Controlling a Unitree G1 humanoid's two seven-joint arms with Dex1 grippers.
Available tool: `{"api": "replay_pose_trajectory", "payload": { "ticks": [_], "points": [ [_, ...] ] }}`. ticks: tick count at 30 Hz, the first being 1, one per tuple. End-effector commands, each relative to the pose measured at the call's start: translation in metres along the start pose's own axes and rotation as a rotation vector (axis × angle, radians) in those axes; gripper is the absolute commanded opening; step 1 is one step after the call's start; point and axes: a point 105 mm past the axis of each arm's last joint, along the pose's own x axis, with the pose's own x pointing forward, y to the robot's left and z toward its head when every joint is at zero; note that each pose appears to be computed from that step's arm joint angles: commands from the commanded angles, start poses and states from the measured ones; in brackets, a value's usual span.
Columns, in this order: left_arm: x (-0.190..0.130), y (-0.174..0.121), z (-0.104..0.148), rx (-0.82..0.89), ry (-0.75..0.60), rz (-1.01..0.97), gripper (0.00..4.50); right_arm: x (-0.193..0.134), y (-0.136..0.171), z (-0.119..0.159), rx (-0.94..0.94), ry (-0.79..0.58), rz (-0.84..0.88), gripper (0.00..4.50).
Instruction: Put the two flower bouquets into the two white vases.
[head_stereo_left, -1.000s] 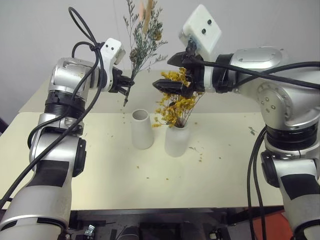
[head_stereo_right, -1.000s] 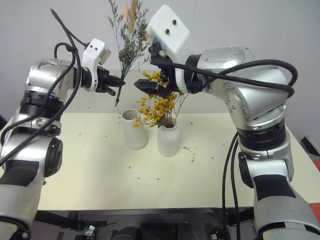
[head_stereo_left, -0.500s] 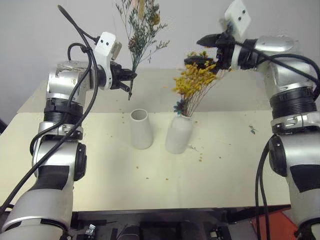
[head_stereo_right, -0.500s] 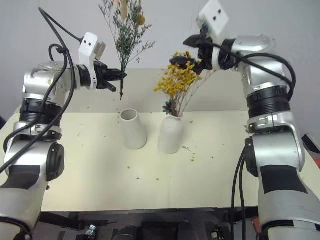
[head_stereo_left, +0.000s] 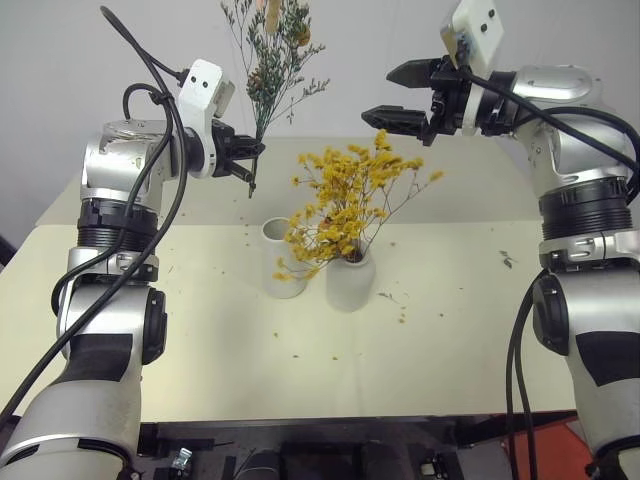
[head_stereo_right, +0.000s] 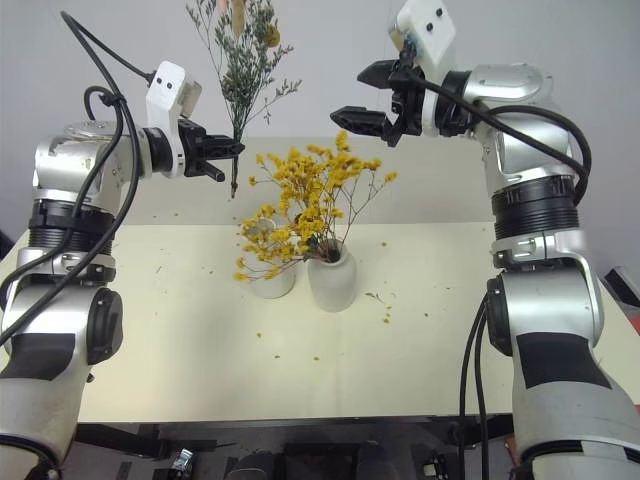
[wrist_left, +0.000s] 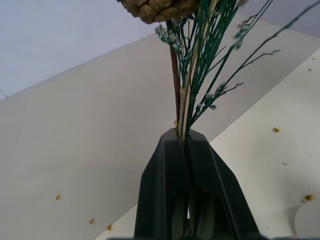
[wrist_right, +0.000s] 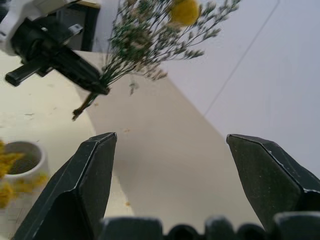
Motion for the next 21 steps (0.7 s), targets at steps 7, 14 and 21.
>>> {"api": "replay_pose_trajectory", "payload": {
  "ticks": [7,14,21],
  "points": [
    [-0.003,-0.007,0.021,0.017,-0.077,-0.041,0.02,-0.011,-0.007,0.019,-0.006,-0.049,-0.023,4.17],
    [-0.015,-0.007,0.031,-0.018,-0.152,-0.058,0.02,-0.007,-0.02,0.003,0.043,-0.089,-0.018,4.17],
    [-0.029,-0.01,0.036,-0.013,-0.196,-0.082,0.02,-0.001,-0.03,-0.033,0.121,-0.06,-0.082,4.17]
  ]
}}
